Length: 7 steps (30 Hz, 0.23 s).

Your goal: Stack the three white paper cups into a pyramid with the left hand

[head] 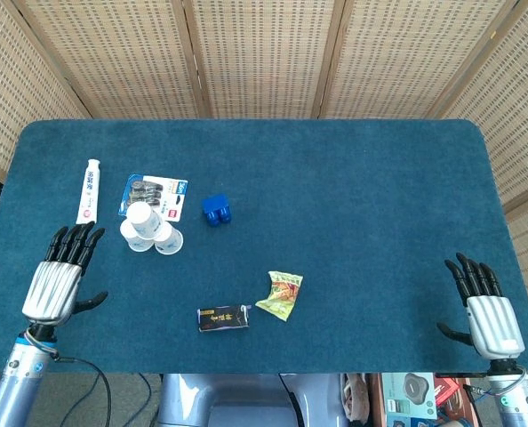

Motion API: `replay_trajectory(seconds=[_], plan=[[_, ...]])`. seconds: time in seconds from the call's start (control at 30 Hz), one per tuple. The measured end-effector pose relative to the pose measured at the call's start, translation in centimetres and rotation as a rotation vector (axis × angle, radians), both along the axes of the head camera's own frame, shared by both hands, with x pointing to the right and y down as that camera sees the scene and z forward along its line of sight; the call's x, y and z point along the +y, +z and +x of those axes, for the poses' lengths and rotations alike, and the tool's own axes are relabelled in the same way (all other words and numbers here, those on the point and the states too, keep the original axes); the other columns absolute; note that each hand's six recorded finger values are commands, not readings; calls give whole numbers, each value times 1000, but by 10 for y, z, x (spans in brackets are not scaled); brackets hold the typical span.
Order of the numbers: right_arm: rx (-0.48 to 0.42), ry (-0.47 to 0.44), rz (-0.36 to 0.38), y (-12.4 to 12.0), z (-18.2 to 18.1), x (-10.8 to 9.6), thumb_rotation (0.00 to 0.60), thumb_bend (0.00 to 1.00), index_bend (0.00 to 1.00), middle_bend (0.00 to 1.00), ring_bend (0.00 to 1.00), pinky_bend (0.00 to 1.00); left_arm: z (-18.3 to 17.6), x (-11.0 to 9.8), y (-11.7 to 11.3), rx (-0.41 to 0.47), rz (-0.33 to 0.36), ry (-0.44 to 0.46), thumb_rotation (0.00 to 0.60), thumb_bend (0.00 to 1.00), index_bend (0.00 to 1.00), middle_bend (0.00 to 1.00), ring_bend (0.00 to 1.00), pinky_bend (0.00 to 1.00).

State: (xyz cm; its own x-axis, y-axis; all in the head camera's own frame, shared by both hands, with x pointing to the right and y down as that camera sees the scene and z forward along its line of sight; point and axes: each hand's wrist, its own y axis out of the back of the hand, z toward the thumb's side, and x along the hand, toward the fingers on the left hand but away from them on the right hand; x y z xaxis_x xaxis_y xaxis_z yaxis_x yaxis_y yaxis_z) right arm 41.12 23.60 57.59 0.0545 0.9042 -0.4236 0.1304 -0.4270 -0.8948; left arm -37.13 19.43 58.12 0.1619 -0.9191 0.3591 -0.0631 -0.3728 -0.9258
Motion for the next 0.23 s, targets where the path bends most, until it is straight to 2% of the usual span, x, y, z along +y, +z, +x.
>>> replay_trajectory(seconds=[0.13,0.23], plan=[[4,-9,5,1,-2,0,600,0,0,0,0,0,-13,30,16,-11,16,-29,600,164,0,0,0,0],[7,-6,6,1,-2,1,600,0,0,0,0,0,-14,43,20,-2,22,-32,600,163,0,0,0,0]])
